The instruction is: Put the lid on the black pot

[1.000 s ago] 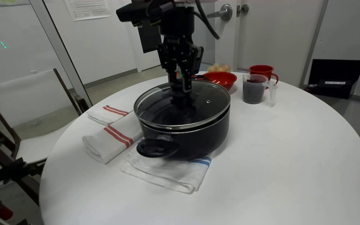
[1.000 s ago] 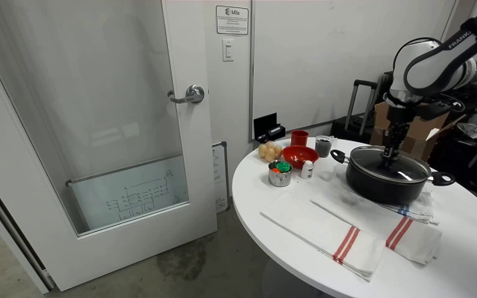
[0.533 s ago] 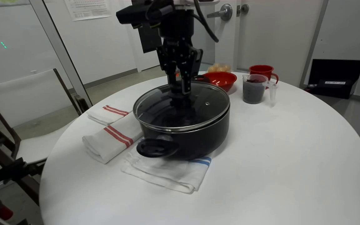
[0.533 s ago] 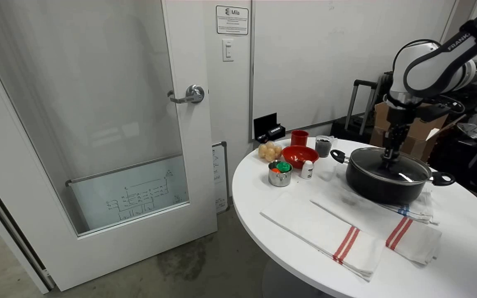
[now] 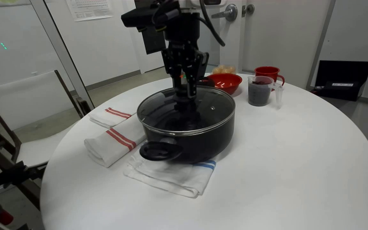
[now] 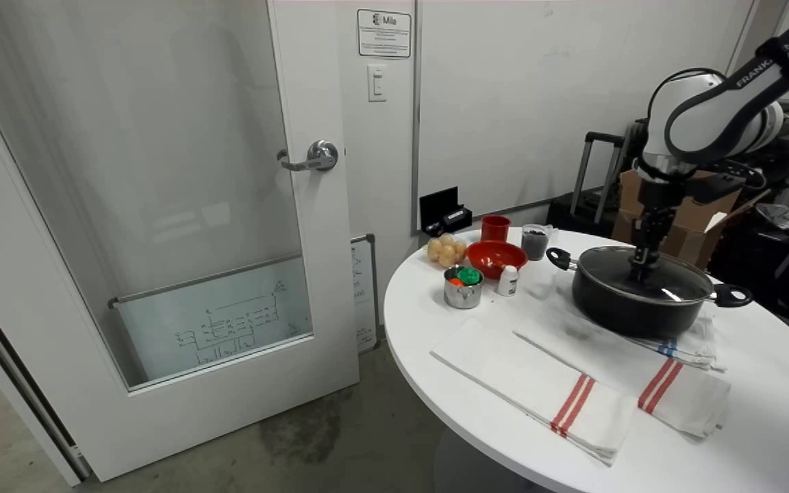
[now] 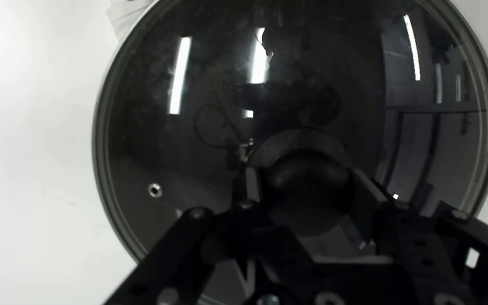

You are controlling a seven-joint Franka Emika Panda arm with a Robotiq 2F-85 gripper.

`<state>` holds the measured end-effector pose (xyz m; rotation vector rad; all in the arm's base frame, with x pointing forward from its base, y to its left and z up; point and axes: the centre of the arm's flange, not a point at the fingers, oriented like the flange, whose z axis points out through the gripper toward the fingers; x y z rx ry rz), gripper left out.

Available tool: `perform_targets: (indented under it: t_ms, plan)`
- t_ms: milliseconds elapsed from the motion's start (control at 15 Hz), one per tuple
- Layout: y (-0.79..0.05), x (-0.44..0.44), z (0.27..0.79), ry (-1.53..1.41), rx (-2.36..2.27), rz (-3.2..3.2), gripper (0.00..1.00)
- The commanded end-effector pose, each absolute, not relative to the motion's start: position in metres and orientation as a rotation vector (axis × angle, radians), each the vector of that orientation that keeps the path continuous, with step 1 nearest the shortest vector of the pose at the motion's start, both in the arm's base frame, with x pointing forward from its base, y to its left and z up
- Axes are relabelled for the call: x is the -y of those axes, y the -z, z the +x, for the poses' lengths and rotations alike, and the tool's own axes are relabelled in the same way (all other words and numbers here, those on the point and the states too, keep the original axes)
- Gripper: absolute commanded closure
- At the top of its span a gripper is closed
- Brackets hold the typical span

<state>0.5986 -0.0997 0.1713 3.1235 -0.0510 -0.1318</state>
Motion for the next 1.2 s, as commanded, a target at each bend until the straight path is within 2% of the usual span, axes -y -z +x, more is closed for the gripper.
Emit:
perform_targets:
  t_ms: [0,333,400,667,800,1133]
  plan:
    - [-0.173,0.103,0.609,0.105,0.071,3.13,0.74]
    - [-0.171,0.106,0.613,0.116,0.069,3.13,0.74]
    - [-0.172,0.106,0.613,0.117,0.066,3.13,0.28]
    - [-0.2,0.089,0.604,-0.021,0.009,3.047,0.04]
    - [-0.228,0.075,0.597,-0.113,-0.042,2.986,0.0]
    - [-0.285,0.038,0.56,-0.221,-0.114,2.893,0.0]
